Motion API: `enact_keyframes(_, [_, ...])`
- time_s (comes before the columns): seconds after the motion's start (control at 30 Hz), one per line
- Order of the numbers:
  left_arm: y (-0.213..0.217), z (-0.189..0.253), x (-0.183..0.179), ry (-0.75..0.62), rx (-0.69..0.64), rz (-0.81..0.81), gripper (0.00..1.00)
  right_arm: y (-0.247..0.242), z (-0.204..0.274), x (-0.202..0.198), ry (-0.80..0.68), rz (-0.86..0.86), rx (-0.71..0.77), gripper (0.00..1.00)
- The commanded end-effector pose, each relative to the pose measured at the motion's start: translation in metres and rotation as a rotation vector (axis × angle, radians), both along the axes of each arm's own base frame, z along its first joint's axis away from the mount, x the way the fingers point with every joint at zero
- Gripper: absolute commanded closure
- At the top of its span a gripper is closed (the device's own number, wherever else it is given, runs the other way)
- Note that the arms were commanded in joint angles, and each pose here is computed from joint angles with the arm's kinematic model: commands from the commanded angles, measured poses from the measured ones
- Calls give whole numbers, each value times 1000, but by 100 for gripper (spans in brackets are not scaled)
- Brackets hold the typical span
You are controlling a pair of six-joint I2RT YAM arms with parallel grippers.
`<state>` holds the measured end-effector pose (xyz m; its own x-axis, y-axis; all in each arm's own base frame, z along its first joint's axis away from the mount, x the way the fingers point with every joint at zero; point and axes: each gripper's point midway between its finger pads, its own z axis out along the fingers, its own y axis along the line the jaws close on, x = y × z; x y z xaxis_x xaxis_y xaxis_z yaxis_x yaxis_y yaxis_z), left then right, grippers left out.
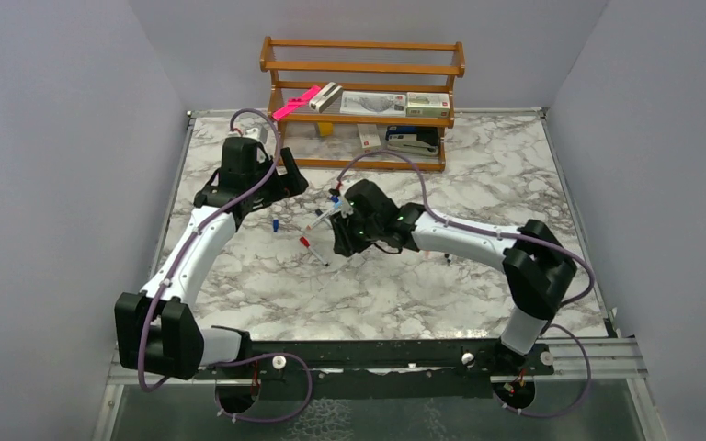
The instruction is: Open the pen caps
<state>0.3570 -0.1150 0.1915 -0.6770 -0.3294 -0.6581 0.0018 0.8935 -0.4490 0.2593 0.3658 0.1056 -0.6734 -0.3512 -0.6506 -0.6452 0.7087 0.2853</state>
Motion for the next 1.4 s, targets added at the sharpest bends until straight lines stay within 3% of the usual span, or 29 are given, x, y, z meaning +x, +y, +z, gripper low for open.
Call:
enact_keyframes(0.0, [2, -1, -12, 8, -20, 5, 1, 36, -9, -5, -16, 32, 11, 64])
enact_keyframes(0.6, [33, 1, -23, 1, 12, 69, 1, 68, -77, 25, -67, -75, -197, 64])
enact_keyframes(0.97, [37, 3, -27, 0, 8, 70, 1, 72, -94, 21, -41, -35, -208, 64])
enact_keyframes(1.1, [37, 0, -28, 9, 6, 66, 1, 65, -105, 17, -31, -34, -242, 76])
enact_keyframes(1.27, [32, 1, -30, 10, -14, 45, 1, 50, -108, 9, -22, -29, -283, 98])
enact_keyframes(1.37, [24, 6, -33, 3, -48, 13, 1, 41, -95, 2, -24, -29, -271, 99])
